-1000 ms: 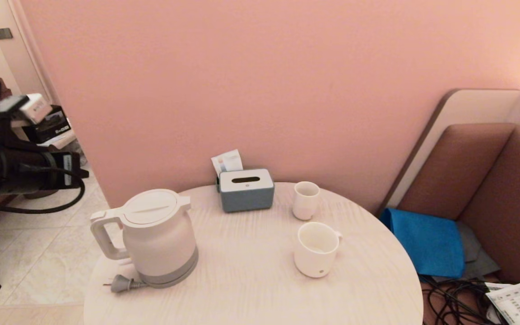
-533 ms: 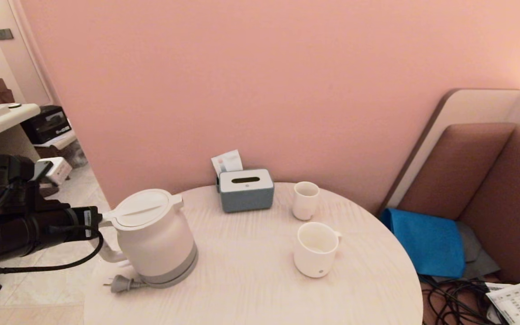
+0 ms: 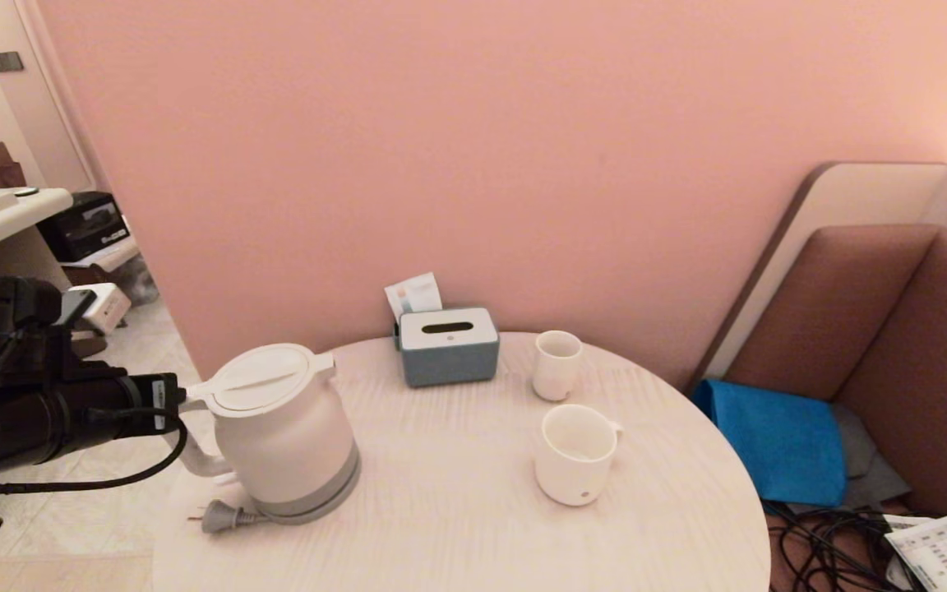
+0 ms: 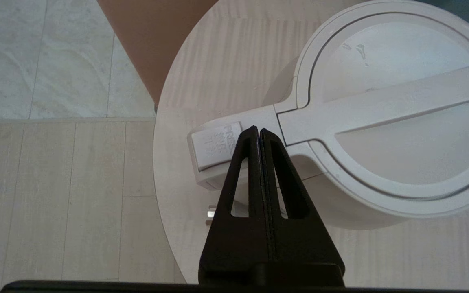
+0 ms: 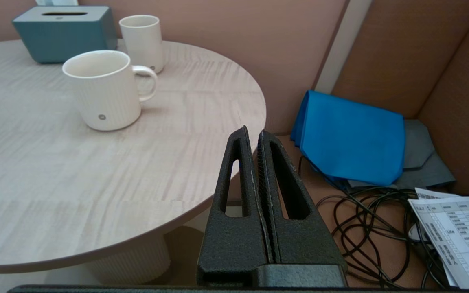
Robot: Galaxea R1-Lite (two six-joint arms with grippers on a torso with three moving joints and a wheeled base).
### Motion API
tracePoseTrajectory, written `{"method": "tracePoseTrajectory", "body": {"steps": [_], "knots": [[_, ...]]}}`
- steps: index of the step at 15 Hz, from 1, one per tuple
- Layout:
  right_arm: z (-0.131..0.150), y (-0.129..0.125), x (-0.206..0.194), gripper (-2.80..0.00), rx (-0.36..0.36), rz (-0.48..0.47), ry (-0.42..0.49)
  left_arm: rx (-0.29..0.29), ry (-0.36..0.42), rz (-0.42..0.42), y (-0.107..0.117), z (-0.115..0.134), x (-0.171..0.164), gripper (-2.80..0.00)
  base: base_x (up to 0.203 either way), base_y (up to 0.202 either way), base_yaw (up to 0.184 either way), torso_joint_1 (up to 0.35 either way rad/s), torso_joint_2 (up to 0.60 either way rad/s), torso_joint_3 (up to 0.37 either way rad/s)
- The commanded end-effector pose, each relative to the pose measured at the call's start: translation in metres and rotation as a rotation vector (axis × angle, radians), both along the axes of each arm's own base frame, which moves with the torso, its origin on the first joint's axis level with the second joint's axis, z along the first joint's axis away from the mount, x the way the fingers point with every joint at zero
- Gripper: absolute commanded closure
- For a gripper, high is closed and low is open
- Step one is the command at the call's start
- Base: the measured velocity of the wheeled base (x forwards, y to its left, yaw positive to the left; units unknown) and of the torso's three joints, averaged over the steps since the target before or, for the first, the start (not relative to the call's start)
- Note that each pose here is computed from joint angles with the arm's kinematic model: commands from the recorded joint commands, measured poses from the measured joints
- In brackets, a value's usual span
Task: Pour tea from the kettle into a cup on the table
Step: Pick up the kettle
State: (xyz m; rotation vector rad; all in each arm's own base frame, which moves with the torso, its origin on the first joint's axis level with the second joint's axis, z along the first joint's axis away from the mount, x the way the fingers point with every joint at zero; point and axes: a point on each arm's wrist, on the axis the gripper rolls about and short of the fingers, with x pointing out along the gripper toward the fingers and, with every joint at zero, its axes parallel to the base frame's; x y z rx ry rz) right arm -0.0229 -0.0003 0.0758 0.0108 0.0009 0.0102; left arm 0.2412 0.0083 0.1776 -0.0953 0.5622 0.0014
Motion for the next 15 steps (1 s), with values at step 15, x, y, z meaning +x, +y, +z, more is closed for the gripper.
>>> {"method": "tracePoseTrajectory", "body": {"steps": [15], "knots": [[0.0, 0.0, 0.0, 0.0, 0.0, 0.001, 0.001, -0.075, 0.083, -0.038, -0.005, -0.014, -0.082, 0.0, 0.0, 0.0, 0.0, 0.0, 0.0, 0.0]]}}
